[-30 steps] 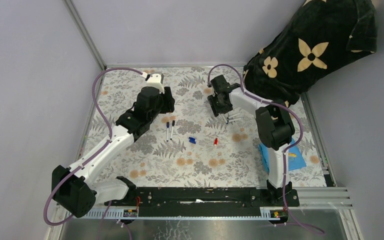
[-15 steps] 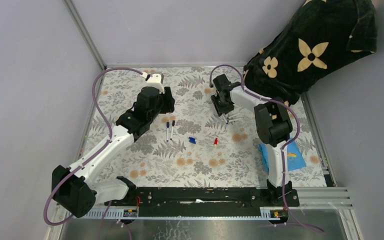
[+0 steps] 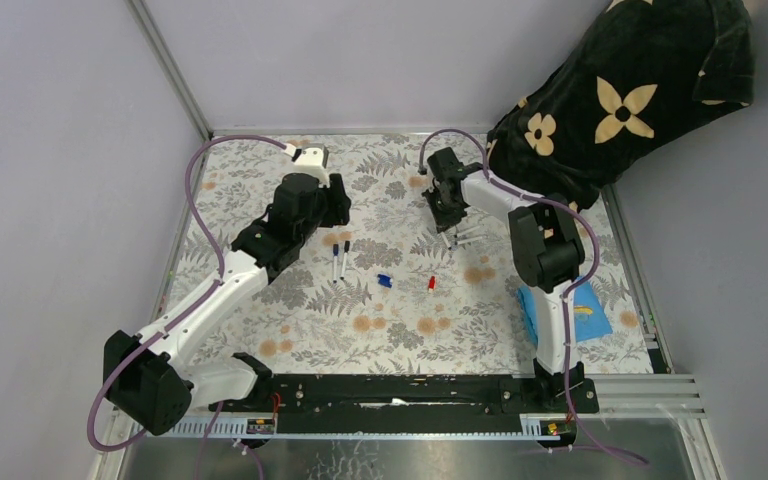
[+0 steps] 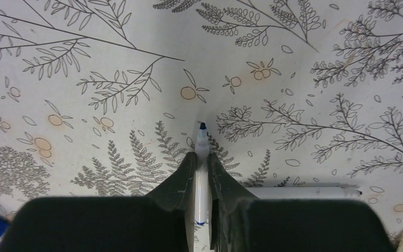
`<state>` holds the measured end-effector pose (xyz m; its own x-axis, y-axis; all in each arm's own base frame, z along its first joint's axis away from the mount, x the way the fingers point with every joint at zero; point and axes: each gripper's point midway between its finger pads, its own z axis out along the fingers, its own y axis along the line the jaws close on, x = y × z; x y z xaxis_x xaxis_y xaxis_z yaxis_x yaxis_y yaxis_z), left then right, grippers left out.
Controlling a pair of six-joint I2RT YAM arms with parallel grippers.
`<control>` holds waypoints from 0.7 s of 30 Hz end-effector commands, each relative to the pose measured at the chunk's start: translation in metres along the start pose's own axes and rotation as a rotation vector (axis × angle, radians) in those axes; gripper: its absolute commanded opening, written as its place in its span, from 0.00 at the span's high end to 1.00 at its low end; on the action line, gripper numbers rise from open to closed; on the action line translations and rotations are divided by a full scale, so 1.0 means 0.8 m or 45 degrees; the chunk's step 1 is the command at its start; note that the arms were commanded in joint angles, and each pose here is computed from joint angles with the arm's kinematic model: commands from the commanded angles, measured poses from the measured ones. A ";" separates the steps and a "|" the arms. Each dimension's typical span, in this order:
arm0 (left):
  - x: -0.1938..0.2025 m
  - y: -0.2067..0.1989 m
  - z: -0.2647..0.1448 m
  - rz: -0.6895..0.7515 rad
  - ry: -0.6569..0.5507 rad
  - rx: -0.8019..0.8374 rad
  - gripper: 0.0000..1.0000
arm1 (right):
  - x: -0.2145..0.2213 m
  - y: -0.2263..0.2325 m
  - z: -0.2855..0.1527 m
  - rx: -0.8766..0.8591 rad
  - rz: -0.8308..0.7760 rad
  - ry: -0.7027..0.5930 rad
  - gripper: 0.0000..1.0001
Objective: Insert the pens into the pen caps
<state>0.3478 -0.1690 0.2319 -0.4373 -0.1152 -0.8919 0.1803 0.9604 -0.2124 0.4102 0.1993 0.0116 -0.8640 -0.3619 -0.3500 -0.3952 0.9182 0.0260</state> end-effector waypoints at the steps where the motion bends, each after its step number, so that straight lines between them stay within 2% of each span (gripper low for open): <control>1: -0.008 -0.009 0.000 0.005 -0.044 0.068 0.41 | -0.009 0.023 -0.025 -0.125 0.093 -0.058 0.94; 5: -0.012 -0.038 -0.009 0.003 -0.066 0.241 0.40 | -0.037 0.042 -0.073 -0.230 0.159 -0.242 0.97; 8: -0.014 -0.058 -0.018 0.000 -0.080 0.367 0.38 | -0.064 0.062 -0.121 -0.355 0.214 -0.444 0.97; 18: -0.023 -0.103 -0.042 -0.042 -0.120 0.681 0.28 | -0.113 0.132 -0.294 -1.048 0.593 -1.103 0.98; 21: -0.023 -0.112 -0.047 -0.053 -0.121 0.750 0.25 | -0.111 0.141 -0.322 -1.127 0.629 -1.209 0.98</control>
<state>0.3147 -0.2283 0.2555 -0.4281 -0.1527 -0.8907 0.5294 0.7564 -0.3841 0.3717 0.2757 0.2156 -0.6494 0.3570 -0.6714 -0.3837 0.6085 0.6946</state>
